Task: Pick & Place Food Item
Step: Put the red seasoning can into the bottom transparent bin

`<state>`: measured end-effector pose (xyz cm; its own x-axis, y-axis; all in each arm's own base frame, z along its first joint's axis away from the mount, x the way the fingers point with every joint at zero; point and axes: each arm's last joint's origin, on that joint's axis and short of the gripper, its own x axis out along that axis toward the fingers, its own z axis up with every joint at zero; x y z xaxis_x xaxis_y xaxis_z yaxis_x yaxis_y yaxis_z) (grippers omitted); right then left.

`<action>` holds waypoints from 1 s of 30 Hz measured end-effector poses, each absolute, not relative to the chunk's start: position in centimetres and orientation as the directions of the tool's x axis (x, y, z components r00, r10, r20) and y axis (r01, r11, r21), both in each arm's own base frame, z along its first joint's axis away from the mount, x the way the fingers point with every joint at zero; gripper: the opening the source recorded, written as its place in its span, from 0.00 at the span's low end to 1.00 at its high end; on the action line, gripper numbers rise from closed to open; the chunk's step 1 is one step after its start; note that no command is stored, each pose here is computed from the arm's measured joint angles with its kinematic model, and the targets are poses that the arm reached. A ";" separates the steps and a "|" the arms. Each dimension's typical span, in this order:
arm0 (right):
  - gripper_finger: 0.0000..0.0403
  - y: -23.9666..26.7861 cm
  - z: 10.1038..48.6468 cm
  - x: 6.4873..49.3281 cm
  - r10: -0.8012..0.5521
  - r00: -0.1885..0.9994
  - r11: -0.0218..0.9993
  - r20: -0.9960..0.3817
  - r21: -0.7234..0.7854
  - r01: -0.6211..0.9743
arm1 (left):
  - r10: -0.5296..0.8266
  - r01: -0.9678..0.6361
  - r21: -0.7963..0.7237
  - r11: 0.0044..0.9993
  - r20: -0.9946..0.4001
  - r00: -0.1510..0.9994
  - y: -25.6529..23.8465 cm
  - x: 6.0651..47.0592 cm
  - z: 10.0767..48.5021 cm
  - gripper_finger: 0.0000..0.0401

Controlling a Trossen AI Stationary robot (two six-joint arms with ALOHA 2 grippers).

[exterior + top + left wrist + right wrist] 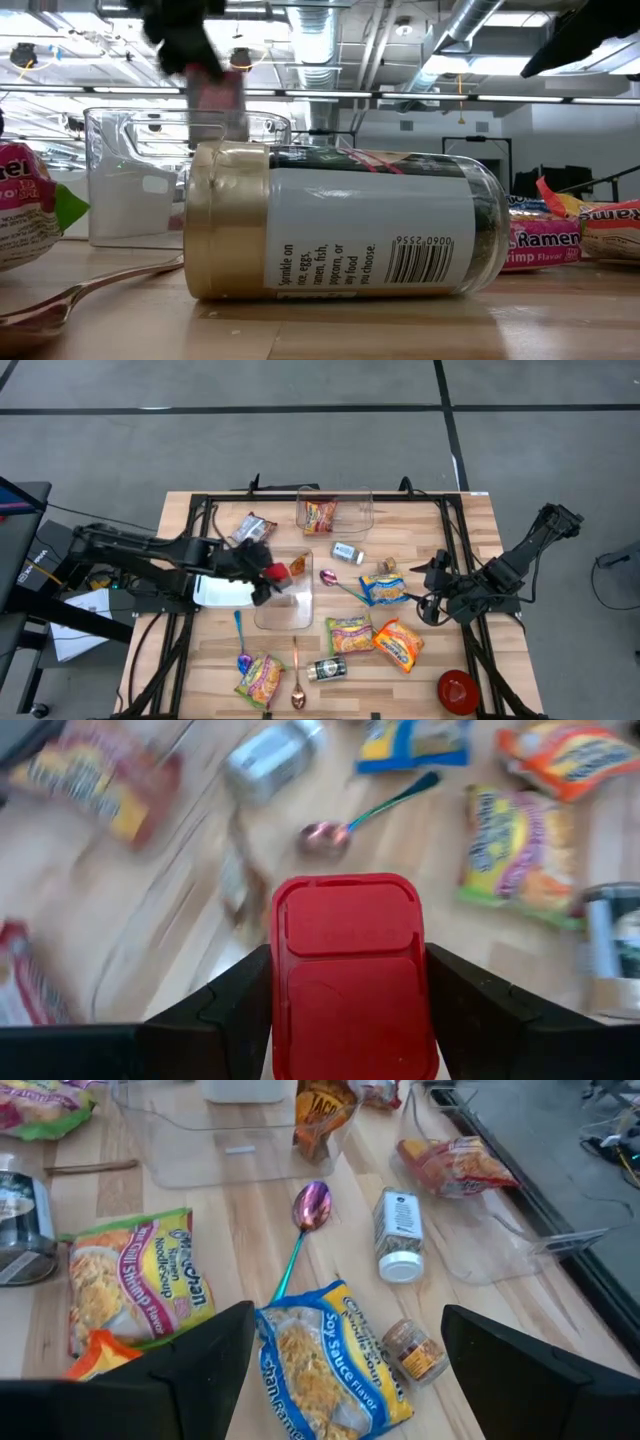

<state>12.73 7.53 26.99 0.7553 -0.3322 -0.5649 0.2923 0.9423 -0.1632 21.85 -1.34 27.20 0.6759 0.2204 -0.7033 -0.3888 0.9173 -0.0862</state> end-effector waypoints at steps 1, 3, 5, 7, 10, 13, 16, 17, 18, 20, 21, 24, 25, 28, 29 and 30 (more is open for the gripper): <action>0.78 7.5 27.0 12.8 -0.340 0.758 0.939 -0.556 -0.165 0.300 | 0.226 -0.405 -0.103 0.908 -0.694 0.683 -1.0 21.4 26.4 0.53; 0.78 7.5 27.1 12.8 -0.348 0.762 0.936 -0.546 -0.166 0.309 | 0.238 -0.436 -0.124 0.891 -0.691 0.683 -0.5 20.9 24.8 0.53; 0.78 7.5 27.3 12.8 -0.358 0.767 0.933 -0.533 -0.167 0.320 | 0.243 -0.458 -0.129 0.880 -0.706 0.666 0.1 20.6 23.5 0.53; 0.78 7.5 27.6 12.8 -0.359 0.772 0.932 -0.525 -0.160 0.325 | 0.233 -0.463 -0.139 0.875 -0.717 0.657 0.7 20.9 22.7 0.53; 0.78 7.5 27.9 12.9 -0.365 0.778 0.929 -0.512 -0.154 0.335 | 0.227 -0.457 -0.116 0.882 -0.746 0.626 1.3 21.5 21.8 0.53; 0.78 7.5 28.0 12.9 -0.373 0.778 0.927 -0.506 -0.158 0.341 | 0.192 -0.422 -0.108 0.900 -0.771 0.607 1.7 22.4 20.7 0.53; 0.78 7.5 28.0 12.9 -0.373 0.778 0.926 -0.506 -0.158 0.342 | 0.168 -0.390 -0.083 0.917 -0.807 0.566 2.1 23.0 19.5 0.53; 0.78 7.5 28.0 12.9 -0.373 0.778 0.926 -0.506 -0.158 0.342 | 0.164 -0.380 -0.072 0.922 -0.817 0.552 2.2 23.1 19.2 0.53; 0.78 7.5 28.0 12.9 -0.374 0.778 0.926 -0.506 -0.158 0.342 | 0.163 -0.371 -0.063 0.926 -0.822 0.546 2.3 23.3 18.9 0.53; 0.78 7.3 28.0 12.9 -0.381 0.774 0.923 -0.506 -0.158 0.350 | 0.151 -0.351 -0.063 0.934 -0.822 0.550 2.6 23.5 18.7 0.53; 0.78 7.3 28.0 13.0 -0.385 0.772 0.921 -0.506 -0.158 0.355 | 0.147 -0.346 -0.066 0.936 -0.820 0.553 2.8 23.7 18.6 0.53; 0.78 7.1 28.0 13.1 -0.392 0.768 0.918 -0.506 -0.162 0.362 | 0.146 -0.334 -0.061 0.940 -0.816 0.559 3.3 23.7 18.6 0.53; 0.78 7.1 28.0 13.1 -0.393 0.767 0.917 -0.507 -0.163 0.363 | 0.150 -0.331 -0.054 0.942 -0.815 0.560 3.5 23.7 18.6 0.53; 0.78 7.1 28.0 13.1 -0.393 0.767 0.918 -0.507 -0.166 0.361 | 0.156 -0.315 -0.033 0.948 -0.816 0.557 3.8 23.7 18.6 0.53; 0.78 7.1 28.0 13.1 -0.393 0.767 0.918 -0.507 -0.166 0.361 | 0.158 -0.306 -0.024 0.952 -0.816 0.556 3.9 23.7 18.6 0.53; 0.78 7.1 28.0 13.1 -0.393 0.767 0.918 -0.507 -0.166 0.361 | 0.160 -0.295 -0.013 0.955 -0.816 0.556 3.9 23.7 18.6 0.53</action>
